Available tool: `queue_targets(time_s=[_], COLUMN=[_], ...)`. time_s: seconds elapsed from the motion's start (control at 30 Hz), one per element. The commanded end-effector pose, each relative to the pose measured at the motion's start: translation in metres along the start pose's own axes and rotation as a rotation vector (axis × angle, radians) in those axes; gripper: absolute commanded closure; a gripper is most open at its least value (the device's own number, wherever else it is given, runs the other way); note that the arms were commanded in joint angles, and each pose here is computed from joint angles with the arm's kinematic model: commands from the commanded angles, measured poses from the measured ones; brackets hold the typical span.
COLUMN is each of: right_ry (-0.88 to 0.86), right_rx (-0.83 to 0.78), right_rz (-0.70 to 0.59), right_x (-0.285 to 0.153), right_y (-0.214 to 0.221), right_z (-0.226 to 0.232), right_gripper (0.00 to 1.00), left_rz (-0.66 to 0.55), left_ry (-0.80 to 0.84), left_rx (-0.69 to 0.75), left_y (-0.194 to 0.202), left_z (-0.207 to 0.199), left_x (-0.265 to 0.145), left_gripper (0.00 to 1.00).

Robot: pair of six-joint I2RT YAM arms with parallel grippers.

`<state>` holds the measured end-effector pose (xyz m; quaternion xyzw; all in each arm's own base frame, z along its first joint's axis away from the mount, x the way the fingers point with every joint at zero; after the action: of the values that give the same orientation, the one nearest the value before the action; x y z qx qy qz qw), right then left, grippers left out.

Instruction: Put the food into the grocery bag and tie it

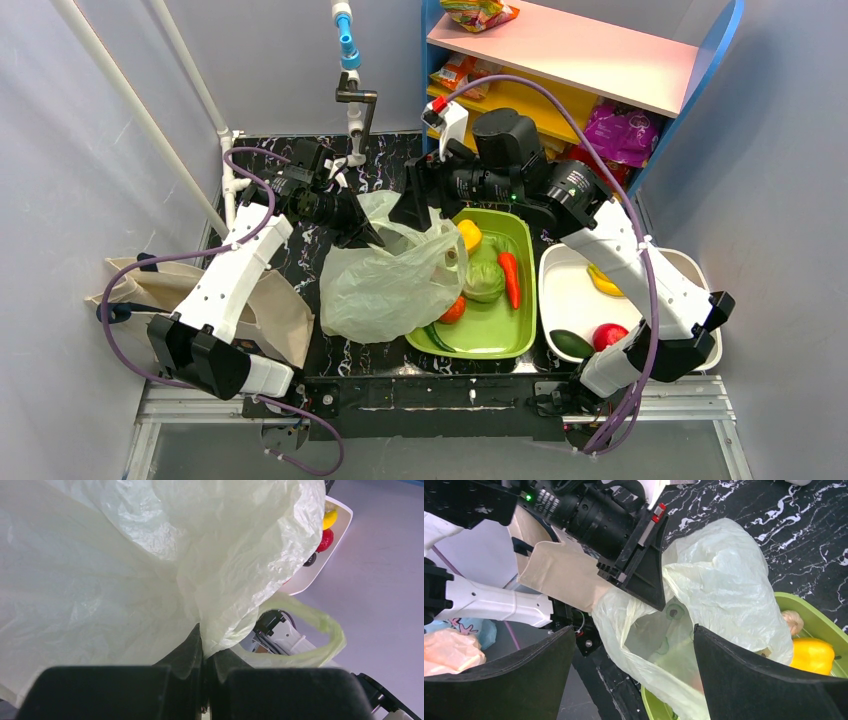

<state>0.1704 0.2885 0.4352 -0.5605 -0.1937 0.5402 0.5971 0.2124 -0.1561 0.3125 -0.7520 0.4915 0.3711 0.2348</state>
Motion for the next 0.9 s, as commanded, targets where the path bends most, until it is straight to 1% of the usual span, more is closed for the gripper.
queue_targets(time_s=[0.0,0.1,0.17,0.23,0.33,0.47,0.57,0.67,0.77,0.87], right_ry=[0.056,0.194,0.316,0.415,0.497,0.542,0.535,0.492,0.517,0.552], right_rx=[-0.007,0.018,0.047,0.094,0.205,0.325,0.372,0.393,0.439,0.489], right_rz=[-0.033,-0.007,0.033,0.099,0.198,0.300,0.374,0.437,0.495,0.501], right_x=[-0.019,-0.028,-0.035,-0.042,-0.055,-0.069,-0.069,-0.058,-0.045,-0.030], right_y=[-0.006,0.001,0.014,0.035,0.076,0.135,0.166,0.185,0.198,0.204], right_z=[0.000,-0.013,-0.026,-0.043,-0.069,-0.095,-0.105,-0.110,-0.118,-0.129], right_gripper=[0.06,0.06,0.05,0.05,0.05,0.02,0.02,0.02,0.02,0.02], left_rz=[-0.009,-0.005,-0.002,-0.002,-0.007,-0.016,-0.011,-0.010,-0.020,-0.031], left_ry=[0.026,0.018,0.015,0.009,-0.028,-0.100,-0.118,-0.120,-0.126,-0.123], left_rx=[0.020,0.017,0.016,0.027,0.067,0.113,0.120,0.118,0.119,0.123], left_y=[0.002,0.003,0.002,0.002,0.001,-0.001,-0.002,-0.003,-0.005,-0.006], left_z=[-0.003,-0.001,0.000,0.001,0.003,0.007,0.010,0.010,0.009,0.007], left_x=[-0.011,-0.009,-0.008,-0.008,-0.011,-0.016,-0.014,-0.012,-0.013,-0.015], left_gripper=[1.00,1.00,1.00,1.00,1.00,1.00,1.00,1.00,1.00,1.00])
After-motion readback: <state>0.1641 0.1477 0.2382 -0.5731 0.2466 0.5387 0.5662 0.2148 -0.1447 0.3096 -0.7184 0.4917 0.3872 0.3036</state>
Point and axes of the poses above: each gripper's point midway between its finger pads, its own x axis out along the fingers, its own z axis along the line the jaws close on, y = z × x, the point moved 8 cm from there along -x, back along the fingers, and after that the axes turned 5 degrees about -x, right-handed, at the moved point
